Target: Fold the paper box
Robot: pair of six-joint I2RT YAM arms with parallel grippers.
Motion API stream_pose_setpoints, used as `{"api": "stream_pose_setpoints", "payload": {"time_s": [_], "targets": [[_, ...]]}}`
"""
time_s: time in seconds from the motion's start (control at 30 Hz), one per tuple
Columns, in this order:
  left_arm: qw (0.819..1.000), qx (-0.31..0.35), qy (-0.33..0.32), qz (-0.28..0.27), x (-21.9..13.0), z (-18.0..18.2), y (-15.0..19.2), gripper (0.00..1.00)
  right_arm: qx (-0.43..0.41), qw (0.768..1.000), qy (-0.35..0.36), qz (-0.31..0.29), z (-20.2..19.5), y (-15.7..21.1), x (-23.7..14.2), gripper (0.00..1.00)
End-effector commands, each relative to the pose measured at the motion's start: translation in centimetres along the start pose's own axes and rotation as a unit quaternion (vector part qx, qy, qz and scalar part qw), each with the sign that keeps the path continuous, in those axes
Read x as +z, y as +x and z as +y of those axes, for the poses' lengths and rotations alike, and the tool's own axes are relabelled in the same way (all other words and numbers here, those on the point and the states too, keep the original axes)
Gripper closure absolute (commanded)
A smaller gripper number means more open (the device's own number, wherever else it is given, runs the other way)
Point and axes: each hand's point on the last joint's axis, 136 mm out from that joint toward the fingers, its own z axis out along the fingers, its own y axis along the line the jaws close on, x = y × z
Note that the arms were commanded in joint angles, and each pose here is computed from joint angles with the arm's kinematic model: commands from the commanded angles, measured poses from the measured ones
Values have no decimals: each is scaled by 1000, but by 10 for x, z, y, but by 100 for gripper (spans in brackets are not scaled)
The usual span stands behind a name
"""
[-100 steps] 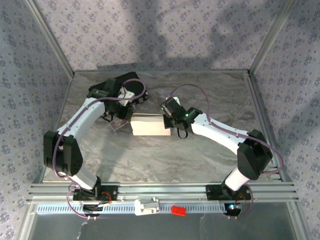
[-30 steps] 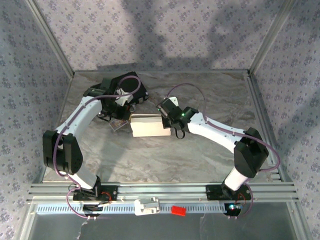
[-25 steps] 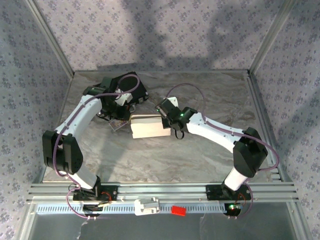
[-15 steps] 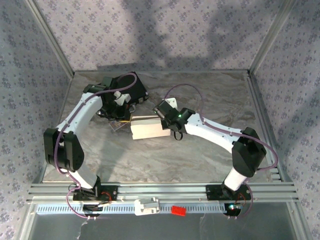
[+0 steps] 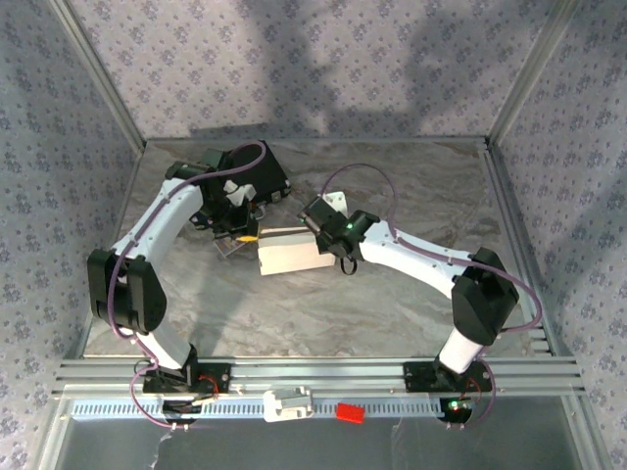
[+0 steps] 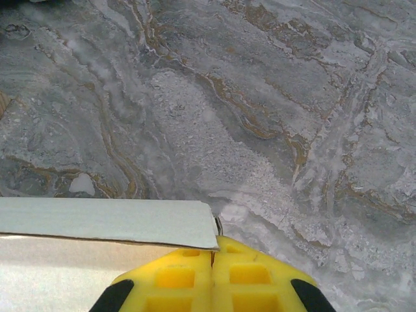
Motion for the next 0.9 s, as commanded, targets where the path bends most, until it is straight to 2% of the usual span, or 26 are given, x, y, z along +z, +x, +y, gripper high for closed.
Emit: {"api": "stream_pose_setpoints", "payload": {"time_s": [0.0,0.6,0.87], "targets": [[999,-11,30,15,-6,-18,5,100,-45,992,25,114,-4,64,20,100],[993,-55,93,37,-1,-32,9,100,-51,992,38,105,8,66,21,100],[992,-64,101,50,3,-32,14,100,-50,992,39,107,12,68,25,100]]}}
